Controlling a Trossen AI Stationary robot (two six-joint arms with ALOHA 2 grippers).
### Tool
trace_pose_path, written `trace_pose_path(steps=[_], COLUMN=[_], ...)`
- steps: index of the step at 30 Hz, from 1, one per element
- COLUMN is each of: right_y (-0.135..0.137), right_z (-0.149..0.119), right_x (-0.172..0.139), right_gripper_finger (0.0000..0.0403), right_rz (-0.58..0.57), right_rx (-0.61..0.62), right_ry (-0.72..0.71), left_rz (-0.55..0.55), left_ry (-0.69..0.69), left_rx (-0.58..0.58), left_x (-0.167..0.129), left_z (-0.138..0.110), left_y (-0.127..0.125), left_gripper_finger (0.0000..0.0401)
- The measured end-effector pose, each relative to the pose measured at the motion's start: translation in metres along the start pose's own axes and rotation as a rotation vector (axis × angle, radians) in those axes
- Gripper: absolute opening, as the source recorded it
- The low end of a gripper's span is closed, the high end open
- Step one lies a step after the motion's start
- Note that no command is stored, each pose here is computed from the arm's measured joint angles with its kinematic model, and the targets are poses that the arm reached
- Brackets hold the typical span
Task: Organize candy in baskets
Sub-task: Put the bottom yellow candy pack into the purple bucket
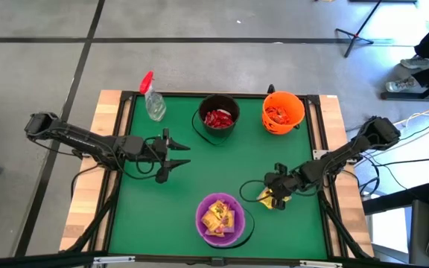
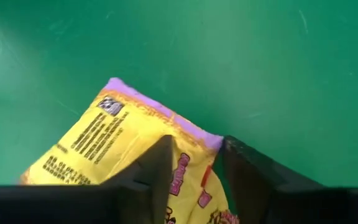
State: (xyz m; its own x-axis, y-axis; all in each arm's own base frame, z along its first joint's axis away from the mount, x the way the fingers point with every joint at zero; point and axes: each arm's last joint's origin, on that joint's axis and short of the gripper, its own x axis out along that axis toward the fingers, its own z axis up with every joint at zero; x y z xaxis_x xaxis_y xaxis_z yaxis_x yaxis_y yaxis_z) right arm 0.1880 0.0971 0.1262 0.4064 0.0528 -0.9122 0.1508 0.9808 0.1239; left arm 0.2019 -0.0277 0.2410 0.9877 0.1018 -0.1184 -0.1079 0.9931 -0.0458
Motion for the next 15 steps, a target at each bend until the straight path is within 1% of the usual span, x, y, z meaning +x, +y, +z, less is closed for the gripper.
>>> trace_pose_path(steps=[7,8,9,11,13,15], right_y=[0.002,0.002,0.003,0.004,0.005,0.006], right_z=[0.003,0.004,0.005,0.008,0.013,0.016], right_x=[-0.003,-0.004,-0.005,-0.009,-0.017,-0.026], right_gripper_finger=[0.002,0.0011,0.0007,0.0012,0.0016,0.0009], right_rz=[0.001,0.004,0.007,0.002,-0.02,-0.044], right_rx=[-0.004,-0.01,-0.02,-0.023,-0.025,-0.037], right_ry=[-0.005,-0.008,-0.008,-0.013,-0.022,-0.027], left_rz=[0.0,0.0,0.0,0.0,0.0,0.0], left_ry=[0.0,0.0,0.0,0.0,0.0,0.0], left_rx=[0.0,0.0,0.0,0.0,0.0,0.0], left_x=[0.0,0.0,0.0,0.0,0.0,0.0], left_z=[0.0,0.0,0.0,0.0,0.0,0.0], left_y=[0.0,0.0,0.0,0.0,0.0,0.0], left_gripper_finger=[0.02,0.02,0.02,0.02,0.02,0.02])
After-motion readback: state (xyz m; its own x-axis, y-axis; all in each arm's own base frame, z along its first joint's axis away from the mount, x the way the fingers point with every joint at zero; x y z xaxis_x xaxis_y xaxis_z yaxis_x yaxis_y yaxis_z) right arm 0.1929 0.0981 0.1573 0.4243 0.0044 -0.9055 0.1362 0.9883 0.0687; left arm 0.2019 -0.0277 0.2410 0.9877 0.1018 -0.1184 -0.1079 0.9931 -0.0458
